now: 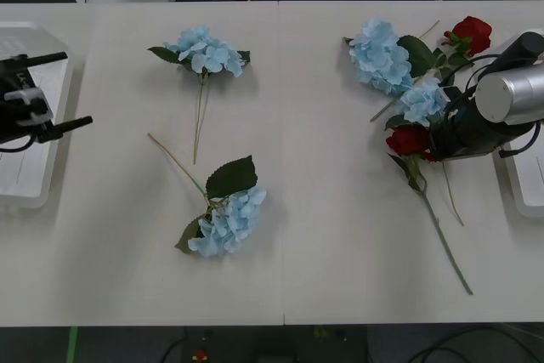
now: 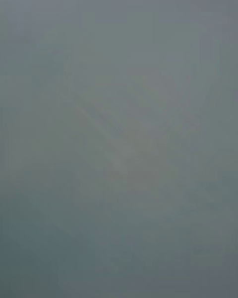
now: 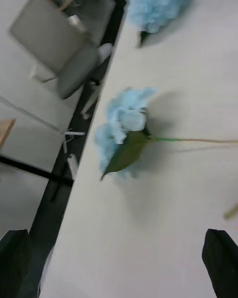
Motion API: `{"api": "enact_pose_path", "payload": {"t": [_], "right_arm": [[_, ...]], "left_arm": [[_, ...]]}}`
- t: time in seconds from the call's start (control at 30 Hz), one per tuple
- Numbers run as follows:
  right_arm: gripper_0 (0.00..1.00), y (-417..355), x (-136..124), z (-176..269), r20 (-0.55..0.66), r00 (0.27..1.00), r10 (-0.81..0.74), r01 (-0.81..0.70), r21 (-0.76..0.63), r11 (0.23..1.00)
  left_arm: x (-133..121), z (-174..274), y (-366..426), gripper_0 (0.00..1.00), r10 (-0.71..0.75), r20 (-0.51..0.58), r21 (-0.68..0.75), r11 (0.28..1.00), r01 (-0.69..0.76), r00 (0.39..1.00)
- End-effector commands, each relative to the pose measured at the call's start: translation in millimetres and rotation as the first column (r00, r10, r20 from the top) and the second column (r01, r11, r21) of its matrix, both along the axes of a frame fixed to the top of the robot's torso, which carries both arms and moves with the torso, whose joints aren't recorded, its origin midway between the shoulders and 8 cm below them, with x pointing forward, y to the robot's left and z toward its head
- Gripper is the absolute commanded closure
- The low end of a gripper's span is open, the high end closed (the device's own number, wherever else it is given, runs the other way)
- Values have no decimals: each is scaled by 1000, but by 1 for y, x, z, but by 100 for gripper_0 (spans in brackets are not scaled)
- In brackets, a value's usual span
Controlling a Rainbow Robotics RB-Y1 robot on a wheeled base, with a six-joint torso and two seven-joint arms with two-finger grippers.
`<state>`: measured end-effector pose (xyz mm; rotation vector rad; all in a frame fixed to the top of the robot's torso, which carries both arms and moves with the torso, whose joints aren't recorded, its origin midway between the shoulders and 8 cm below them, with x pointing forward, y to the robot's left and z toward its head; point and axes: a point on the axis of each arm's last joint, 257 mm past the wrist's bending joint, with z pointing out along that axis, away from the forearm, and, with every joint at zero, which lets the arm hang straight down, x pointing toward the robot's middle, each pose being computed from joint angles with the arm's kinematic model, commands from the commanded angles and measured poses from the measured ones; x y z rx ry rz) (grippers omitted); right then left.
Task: Put the red flowers into the right box and the blue flowers into the left box
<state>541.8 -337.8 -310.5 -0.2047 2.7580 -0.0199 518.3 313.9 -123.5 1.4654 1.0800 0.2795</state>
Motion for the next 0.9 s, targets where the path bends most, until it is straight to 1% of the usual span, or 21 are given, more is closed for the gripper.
{"api": "enact_pose_path", "payload": {"t": [0.03,0.17,0.2,0.23,0.27,0.33,0.37,0.4,0.57,0.67,0.7,0.73,0.77,0.8,0.83,0.9], "right_arm": [[94,25,16,16,38,999,-33,30,64,997],[94,26,16,16,37,999,-37,34,69,997],[86,26,16,16,37,999,-36,33,67,997],[75,25,17,17,39,999,-37,35,69,997],[50,26,16,16,38,999,-36,33,69,997],[35,26,17,17,39,999,-36,34,68,997],[32,26,17,17,39,999,-36,34,70,997],[31,26,17,17,39,999,-36,34,70,997],[30,28,17,15,40,999,-34,32,67,997],[29,31,19,9,41,998,-48,44,84,995],[31,31,20,6,45,998,-51,47,89,995],[37,31,21,5,47,997,-53,49,89,995],[48,29,21,3,45,997,-59,55,91,994],[65,29,20,3,41,997,-63,59,90,994],[72,29,19,2,38,997,-65,61,91,994],[95,29,18,2,34,997,-67,64,96,993]], "left_arm": [[7,27,2,0,-87,-47,142,985,93,995],[4,19,-3,0,-151,-114,293,939,178,982],[4,18,-4,0,-157,-126,318,929,190,979],[4,17,-5,0,-162,-133,333,922,198,978],[4,16,-8,0,-168,-149,353,912,211,975],[2,9,-12,0,-177,-194,380,893,240,965],[0,6,-15,0,-182,-222,396,881,259,958],[-2,2,-18,0,-183,-249,402,874,273,951],[-4,-17,-30,0,-156,-350,458,831,314,924],[-9,-33,-47,0,-131,-434,433,837,334,891],[-11,-40,-58,0,-123,-463,417,844,338,878],[-11,-45,-64,0,-114,-478,413,846,337,871],[-9,-52,-75,0,-107,-489,415,844,339,866],[-7,-59,-85,0,-99,-495,434,833,344,863],[-6,-63,-88,0,-92,-497,444,828,344,863],[-1,-74,-101,0,-78,-499,473,810,347,863]]}}
